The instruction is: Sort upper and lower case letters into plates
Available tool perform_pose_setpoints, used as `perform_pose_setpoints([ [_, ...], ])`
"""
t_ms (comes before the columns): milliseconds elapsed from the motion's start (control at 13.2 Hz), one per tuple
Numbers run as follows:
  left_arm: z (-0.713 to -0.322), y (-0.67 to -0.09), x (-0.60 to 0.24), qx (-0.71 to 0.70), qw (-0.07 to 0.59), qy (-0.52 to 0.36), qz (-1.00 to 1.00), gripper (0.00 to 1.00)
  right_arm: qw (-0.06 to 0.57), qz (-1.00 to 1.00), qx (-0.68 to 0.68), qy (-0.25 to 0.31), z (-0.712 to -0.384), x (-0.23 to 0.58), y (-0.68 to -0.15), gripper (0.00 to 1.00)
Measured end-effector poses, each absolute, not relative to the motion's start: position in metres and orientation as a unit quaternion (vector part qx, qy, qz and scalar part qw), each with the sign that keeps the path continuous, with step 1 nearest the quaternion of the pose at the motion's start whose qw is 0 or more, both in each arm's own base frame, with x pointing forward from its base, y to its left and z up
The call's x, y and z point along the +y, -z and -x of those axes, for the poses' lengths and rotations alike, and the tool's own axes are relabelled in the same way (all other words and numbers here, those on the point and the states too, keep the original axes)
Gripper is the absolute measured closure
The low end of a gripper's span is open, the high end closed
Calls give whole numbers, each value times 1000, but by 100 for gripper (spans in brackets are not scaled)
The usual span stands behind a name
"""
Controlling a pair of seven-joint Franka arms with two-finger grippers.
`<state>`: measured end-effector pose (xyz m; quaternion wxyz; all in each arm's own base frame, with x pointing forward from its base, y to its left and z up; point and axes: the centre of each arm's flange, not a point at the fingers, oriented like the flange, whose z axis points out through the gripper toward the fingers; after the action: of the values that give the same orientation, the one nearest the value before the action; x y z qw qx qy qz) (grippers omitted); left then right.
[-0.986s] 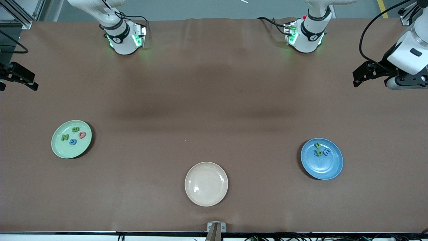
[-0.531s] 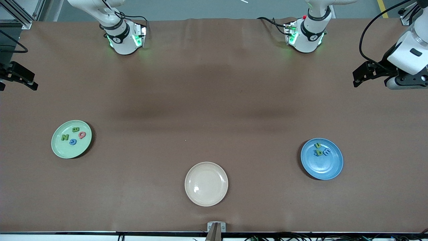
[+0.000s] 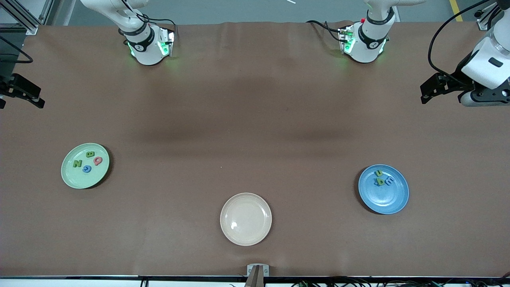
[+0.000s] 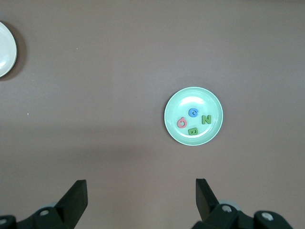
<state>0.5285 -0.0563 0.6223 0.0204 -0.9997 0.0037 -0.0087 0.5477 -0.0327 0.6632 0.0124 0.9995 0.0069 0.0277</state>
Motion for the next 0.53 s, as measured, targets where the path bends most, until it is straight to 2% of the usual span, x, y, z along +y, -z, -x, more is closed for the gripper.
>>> perform_pose_setpoints([
  [531, -528, -623, -56, 4, 20, 9, 1000, 0, 13, -999, 7, -32, -548, -33, -664, 0],
])
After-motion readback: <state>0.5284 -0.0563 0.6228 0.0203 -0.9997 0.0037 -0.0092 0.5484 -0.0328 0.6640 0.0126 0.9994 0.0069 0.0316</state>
